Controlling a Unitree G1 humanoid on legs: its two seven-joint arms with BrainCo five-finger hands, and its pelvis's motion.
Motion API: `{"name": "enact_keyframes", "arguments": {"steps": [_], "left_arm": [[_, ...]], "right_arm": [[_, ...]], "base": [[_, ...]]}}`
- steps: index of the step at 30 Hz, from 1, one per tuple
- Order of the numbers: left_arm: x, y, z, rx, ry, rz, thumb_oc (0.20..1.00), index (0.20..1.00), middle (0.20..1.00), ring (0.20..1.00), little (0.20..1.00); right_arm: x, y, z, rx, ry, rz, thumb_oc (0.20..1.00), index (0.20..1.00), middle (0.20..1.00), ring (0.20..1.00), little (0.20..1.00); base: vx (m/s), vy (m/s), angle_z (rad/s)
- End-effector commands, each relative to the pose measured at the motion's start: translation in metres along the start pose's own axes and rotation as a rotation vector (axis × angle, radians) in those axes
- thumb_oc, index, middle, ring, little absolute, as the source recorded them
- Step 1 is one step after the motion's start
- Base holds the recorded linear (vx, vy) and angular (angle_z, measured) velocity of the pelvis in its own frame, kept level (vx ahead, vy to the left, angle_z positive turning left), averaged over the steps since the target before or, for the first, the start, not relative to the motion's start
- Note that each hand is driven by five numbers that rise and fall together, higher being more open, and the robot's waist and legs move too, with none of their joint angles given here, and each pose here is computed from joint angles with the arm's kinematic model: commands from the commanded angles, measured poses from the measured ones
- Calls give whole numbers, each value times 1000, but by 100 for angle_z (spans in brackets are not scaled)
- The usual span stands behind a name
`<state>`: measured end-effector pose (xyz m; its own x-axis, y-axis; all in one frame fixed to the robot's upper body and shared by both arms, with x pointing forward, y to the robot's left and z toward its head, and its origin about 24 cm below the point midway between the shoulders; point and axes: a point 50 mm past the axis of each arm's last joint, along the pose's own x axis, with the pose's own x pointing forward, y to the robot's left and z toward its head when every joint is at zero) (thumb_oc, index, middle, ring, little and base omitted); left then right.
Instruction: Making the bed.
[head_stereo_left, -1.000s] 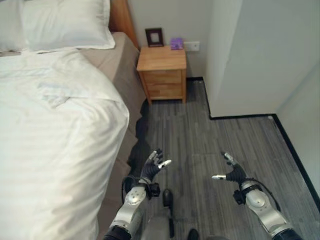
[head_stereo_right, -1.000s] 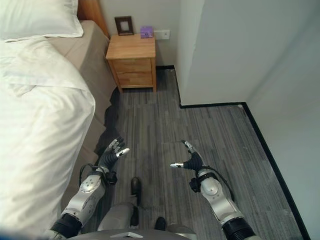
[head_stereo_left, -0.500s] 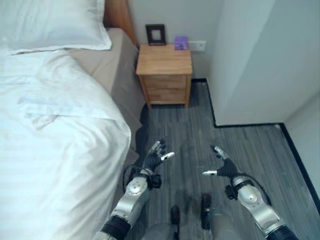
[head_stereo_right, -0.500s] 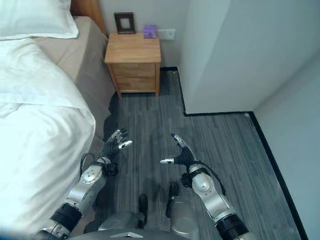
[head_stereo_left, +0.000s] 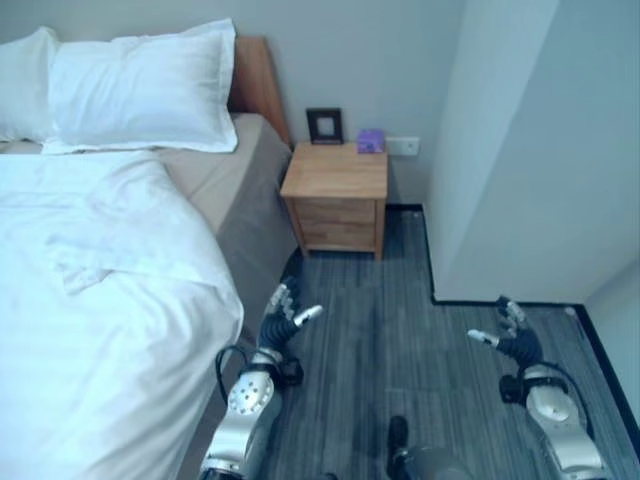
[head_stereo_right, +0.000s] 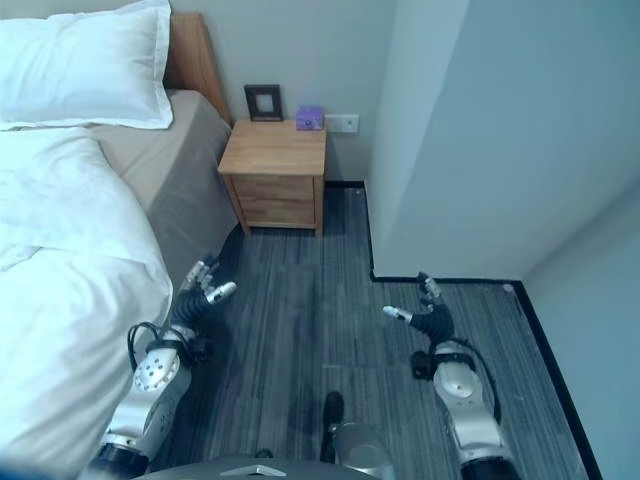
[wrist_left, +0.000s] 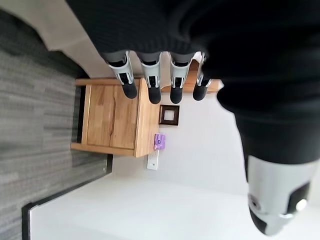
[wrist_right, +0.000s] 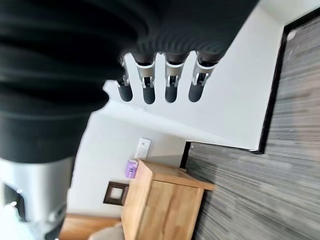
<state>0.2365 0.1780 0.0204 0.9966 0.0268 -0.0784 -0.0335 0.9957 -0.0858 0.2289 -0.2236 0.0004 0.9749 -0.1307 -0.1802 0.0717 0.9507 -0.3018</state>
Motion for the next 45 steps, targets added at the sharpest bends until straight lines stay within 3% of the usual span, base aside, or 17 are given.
{"name": "enact_keyframes", "arguments": {"steps": [1,17,29,36,45], "left_arm": [[6,-1,23,50,-104,-40,1000,1000,1000,1000,1000],[15,-4,36,38,-171,-37,1000,1000,1000,1000,1000],[8,3,30,30,-140,-24,1000,1000,1000,1000,1000],[6,10,36,74,-149,-31,1000,1000,1000,1000,1000],[5,31,50,25,-220,41,1000,1000,1000,1000,1000]], "right_arm": [[6,16,34,31,-171,56,1000,1000,1000,1000,1000],[8,-4,58,-75,-306,18,1000,1000,1000,1000,1000],[5,-19,40,-111,-220,-25,1000,1000,1000,1000,1000],[7,8,54,-109,-287,69,1000,1000,1000,1000,1000],[11,8,91,-185,-447,37,1000,1000,1000,1000,1000]], "base": [[-6,95,-15],[269,-111,23],[399,119,21],[498,290,17],[333,-29,132]]}}
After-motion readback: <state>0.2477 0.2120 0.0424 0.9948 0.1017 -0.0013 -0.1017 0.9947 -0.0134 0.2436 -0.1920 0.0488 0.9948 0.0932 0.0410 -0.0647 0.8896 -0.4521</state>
